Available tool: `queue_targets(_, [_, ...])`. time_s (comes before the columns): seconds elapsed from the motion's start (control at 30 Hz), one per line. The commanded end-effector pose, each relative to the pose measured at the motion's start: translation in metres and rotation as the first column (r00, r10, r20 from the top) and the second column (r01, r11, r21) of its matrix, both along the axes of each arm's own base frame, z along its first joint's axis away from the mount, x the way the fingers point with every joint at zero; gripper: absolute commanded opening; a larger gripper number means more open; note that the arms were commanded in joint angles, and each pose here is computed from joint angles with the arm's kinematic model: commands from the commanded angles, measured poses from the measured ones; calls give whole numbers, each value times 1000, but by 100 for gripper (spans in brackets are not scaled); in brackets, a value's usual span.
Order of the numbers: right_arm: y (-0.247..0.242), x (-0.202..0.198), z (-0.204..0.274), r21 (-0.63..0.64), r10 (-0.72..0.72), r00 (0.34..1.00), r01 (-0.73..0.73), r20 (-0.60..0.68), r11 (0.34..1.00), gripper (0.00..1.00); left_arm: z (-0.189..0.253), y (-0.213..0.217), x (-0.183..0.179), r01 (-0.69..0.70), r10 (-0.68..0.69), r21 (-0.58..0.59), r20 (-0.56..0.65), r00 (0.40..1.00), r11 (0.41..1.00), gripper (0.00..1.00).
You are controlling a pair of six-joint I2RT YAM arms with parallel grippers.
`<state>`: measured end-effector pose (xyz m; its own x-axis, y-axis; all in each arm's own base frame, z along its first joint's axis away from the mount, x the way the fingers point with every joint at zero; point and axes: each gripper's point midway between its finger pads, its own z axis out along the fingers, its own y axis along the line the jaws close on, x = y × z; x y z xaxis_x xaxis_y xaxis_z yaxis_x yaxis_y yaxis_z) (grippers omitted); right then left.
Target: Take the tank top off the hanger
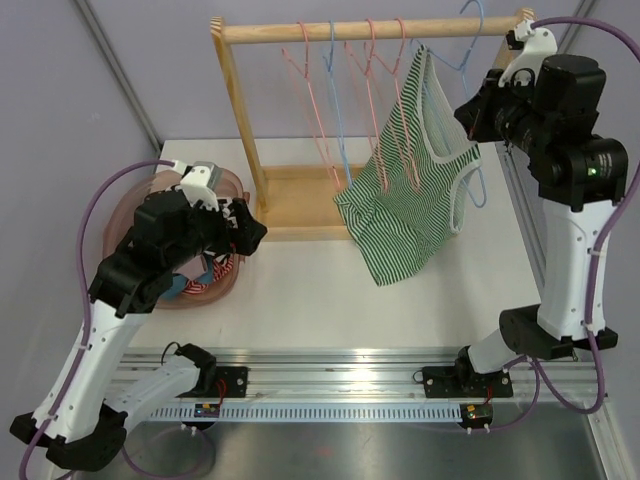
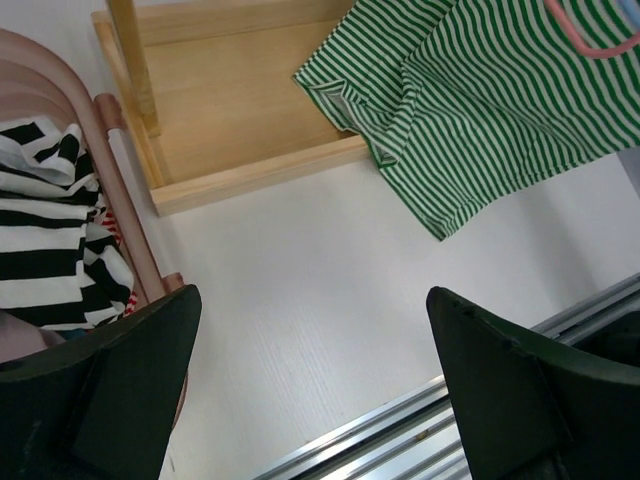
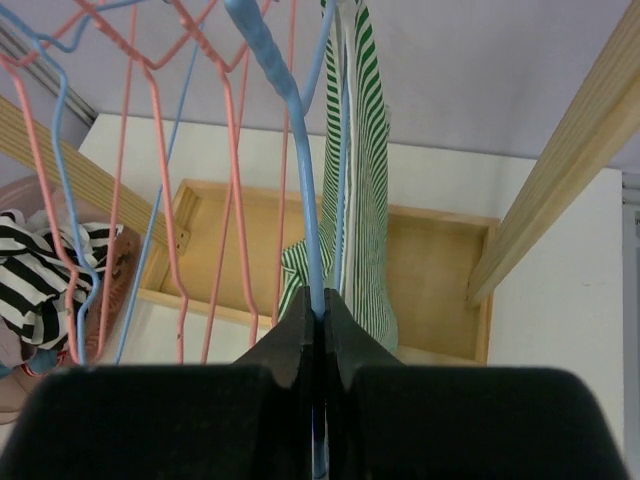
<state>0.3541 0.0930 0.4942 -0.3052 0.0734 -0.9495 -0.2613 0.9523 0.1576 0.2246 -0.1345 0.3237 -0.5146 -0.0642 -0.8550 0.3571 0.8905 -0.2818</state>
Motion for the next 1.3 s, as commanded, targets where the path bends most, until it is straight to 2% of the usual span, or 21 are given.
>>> queue_targets(0.0, [-4, -39, 39, 39, 14, 990, -19, 137, 999, 0, 45, -13, -7, 59, -42, -114, 141, 989, 992, 99])
queue_targets(0.33, [-16, -102, 5, 41, 4, 996, -8, 90, 999, 0, 140, -26, -30, 208, -113, -224, 375, 920, 952, 99])
queue_targets(0.53, [-19, -150, -34, 36, 39, 999, -39, 15, 999, 0, 161, -34, -28, 252, -126, -253, 427, 895, 934, 99])
queue_targets(0.67, [-22, -180, -69, 28, 50, 998, -49, -35, 998, 0, 161, -43, -26, 283, -150, -254, 441, 885, 925, 99])
queue_targets(0.77, [-23, -214, -77, 62, 72, 997, -73, 11, 995, 0, 156, -49, -24, 284, -154, -247, 440, 885, 927, 99])
queue_targets(0.93, [-9, -244, -114, 103, 185, 979, -176, -87, 979, 0, 140, -59, -20, 253, -146, -210, 421, 895, 944, 99])
queue_targets(1.03, [10, -258, -136, 158, 304, 940, -280, -155, 947, 0, 125, -68, -22, 237, -137, -208, 403, 905, 949, 99])
queue_targets(1.07, [22, -266, -147, 196, 378, 907, -343, -183, 919, 0, 123, -70, -24, 237, -135, -212, 404, 905, 948, 99])
queue_targets(1.27, [54, -297, -147, 318, 608, 781, -545, -145, 776, 0, 82, -99, -34, 196, -121, -179, 362, 924, 964, 99])
